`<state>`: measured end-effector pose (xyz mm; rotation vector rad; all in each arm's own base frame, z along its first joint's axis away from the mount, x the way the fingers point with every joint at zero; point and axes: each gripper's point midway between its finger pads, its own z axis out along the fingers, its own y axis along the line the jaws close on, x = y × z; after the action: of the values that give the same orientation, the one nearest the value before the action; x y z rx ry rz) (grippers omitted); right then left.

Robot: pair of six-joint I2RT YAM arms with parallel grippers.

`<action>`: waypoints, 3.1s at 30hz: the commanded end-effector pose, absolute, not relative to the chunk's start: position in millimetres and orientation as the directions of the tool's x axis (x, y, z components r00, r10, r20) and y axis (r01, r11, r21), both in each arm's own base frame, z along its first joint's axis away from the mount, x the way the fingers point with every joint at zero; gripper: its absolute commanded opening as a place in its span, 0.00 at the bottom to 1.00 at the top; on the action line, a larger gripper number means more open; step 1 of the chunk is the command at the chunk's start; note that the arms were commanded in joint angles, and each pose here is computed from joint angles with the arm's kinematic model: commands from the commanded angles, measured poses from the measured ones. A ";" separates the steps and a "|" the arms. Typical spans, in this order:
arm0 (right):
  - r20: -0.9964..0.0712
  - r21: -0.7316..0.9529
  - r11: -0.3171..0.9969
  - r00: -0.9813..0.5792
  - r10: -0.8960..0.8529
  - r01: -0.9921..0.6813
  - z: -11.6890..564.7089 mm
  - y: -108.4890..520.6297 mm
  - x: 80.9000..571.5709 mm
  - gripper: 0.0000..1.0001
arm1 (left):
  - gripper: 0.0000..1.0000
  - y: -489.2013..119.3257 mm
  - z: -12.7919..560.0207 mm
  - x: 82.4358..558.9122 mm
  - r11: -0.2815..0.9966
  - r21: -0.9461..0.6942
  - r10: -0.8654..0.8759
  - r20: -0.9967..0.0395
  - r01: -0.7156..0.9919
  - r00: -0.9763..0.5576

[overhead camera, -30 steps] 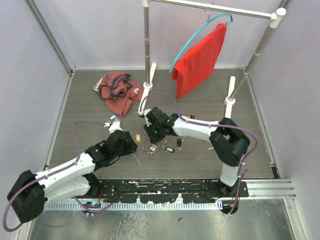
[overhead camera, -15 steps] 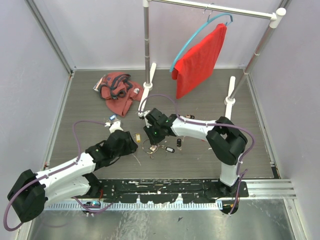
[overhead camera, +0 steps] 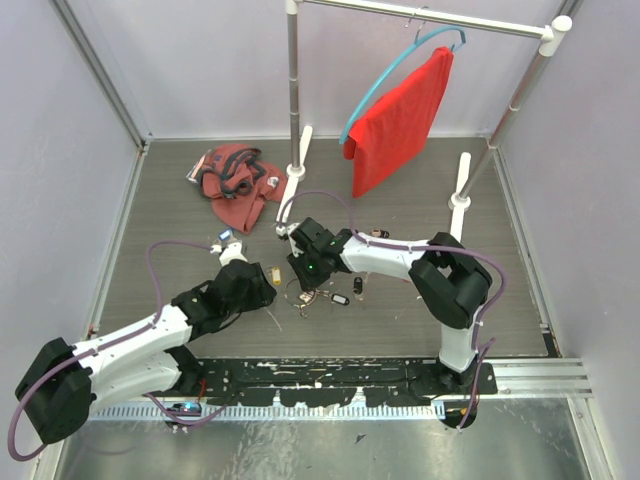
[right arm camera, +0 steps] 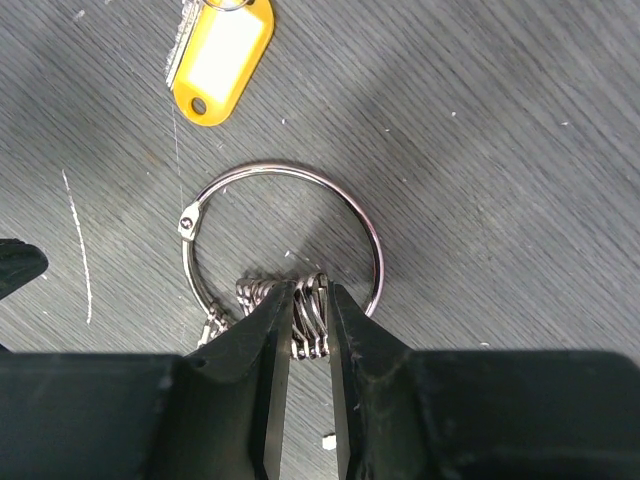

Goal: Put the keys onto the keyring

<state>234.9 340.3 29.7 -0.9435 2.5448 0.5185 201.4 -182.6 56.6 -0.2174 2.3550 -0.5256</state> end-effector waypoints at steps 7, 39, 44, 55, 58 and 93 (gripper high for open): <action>-0.492 0.239 0.676 -0.688 -0.534 -0.697 39.3 356.0 237.0 0.22 | 0.54 -185.9 63.7 207.5 0.899 -0.438 -0.298 -0.625 0.008 -0.722; -0.836 0.178 0.558 -0.424 -0.350 -0.811 200.9 353.4 242.9 0.01 | 0.59 -191.2 186.9 221.3 0.796 -0.533 -0.377 -0.807 0.286 -0.453; -0.916 0.153 0.533 -0.322 -0.240 -0.832 257.2 347.2 239.1 0.01 | 0.60 -200.4 251.4 214.8 0.725 -0.477 -0.379 -0.879 0.497 -0.290; -0.975 0.222 0.558 -0.197 0.105 -0.800 381.9 324.7 233.2 0.01 | 0.70 -244.5 345.4 210.7 0.587 -0.315 -0.342 -0.932 0.746 -0.124; -0.968 0.248 0.585 -0.177 0.177 -0.772 405.5 313.2 234.7 0.01 | 0.71 -259.1 365.8 212.1 0.547 -0.282 -0.334 -0.937 0.788 -0.103; -0.916 0.341 0.543 -0.140 0.377 -0.767 462.1 281.4 212.4 0.01 | 0.38 -311.6 397.9 208.2 0.351 -0.277 -0.370 -0.919 0.895 -0.139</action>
<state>221.6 290.8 412.3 -0.4150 1.5291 0.9611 213.6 -311.6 371.0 0.5481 1.3534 -1.1691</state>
